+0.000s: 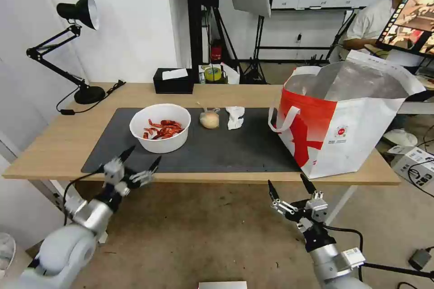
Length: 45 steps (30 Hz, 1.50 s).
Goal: Pick up the trash from the table and place it into the takeout bag.
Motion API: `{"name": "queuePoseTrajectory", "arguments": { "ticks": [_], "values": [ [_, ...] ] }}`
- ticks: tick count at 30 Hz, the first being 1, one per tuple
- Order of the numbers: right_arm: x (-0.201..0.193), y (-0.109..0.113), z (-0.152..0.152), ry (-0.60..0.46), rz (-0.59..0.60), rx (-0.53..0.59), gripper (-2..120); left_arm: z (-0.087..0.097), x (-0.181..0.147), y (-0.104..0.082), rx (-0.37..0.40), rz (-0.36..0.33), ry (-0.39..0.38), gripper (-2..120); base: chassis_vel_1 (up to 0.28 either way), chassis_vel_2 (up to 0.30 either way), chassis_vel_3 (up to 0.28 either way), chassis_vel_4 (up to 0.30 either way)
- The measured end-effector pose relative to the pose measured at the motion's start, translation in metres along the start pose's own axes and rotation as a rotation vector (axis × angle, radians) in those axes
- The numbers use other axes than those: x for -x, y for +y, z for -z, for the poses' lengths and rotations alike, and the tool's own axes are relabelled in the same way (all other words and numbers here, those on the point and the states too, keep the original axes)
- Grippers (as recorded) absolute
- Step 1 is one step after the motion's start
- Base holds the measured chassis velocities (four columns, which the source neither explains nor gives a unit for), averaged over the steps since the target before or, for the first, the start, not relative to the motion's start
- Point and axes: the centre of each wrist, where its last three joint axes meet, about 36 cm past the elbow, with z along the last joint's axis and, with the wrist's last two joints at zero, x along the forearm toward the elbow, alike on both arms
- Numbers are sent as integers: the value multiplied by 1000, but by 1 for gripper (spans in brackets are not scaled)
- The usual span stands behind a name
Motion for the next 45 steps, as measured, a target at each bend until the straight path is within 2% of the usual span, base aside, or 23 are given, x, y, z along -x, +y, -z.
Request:
{"name": "queuePoseTrajectory", "arguments": {
  "ticks": [6,13,29,45],
  "values": [
    [-4,-3,-15,11,-7,-13,100,-19,-31,-2,2,81,18,100,0,0,0,0],
    [-8,-1,-23,35,-11,-9,100,-32,-43,-8,-4,104,28,100,0,0,0,0],
    [-12,2,-26,52,-7,1,100,-30,-45,-9,-3,99,23,100,0,0,0,0],
    [-10,9,-27,55,3,10,100,-36,-43,-11,-38,82,22,100,0,0,0,0]
  ]
}}
